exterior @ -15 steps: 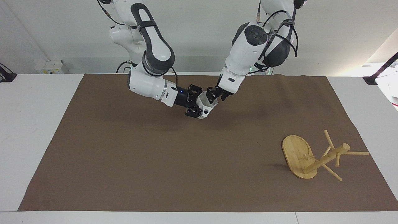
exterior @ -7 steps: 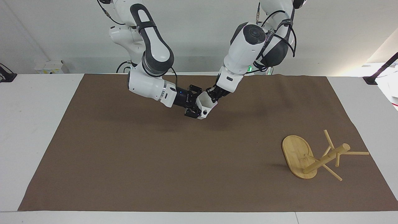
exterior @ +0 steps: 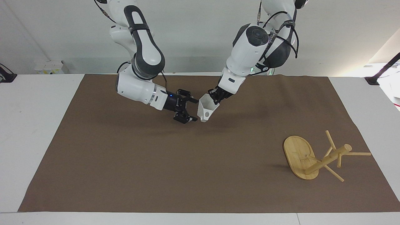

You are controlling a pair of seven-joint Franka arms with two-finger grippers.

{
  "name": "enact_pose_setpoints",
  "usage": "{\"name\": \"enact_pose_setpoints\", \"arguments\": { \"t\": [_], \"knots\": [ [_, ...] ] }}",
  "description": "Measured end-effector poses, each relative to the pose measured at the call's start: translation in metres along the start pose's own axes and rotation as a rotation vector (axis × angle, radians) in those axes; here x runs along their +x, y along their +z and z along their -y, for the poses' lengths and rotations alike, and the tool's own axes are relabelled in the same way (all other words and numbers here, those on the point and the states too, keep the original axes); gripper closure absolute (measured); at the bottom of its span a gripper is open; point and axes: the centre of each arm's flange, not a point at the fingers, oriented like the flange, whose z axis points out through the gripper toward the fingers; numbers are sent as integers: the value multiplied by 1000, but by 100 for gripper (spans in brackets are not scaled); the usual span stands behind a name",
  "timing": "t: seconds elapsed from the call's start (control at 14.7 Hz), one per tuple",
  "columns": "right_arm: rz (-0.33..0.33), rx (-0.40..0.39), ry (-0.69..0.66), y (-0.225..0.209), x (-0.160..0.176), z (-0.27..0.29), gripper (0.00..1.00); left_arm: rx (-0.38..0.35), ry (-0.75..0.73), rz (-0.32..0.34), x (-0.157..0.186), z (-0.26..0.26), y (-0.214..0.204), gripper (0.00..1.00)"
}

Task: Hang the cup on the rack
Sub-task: 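Carry the mug toward the rack while the right gripper withdraws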

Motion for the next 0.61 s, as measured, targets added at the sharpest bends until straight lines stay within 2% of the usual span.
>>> {"name": "enact_pose_setpoints", "arguments": {
  "t": [0.14, 0.34, 0.48, 0.61],
  "knots": [
    [80, 42, -5, -56, -44, -10, 0, -14, -34, -27, 31, 23, -10, 95],
    [235, 46, 8, -128, -94, -16, 0, -113, -130, -159, 89, 64, -16, 95],
    [362, 26, 68, -163, -101, -22, 0, -193, -200, -277, 117, 89, -5, 95],
    [474, -22, 141, -186, -88, -30, 0, -283, -278, -398, 142, 119, 0, 95]
  ]
}}
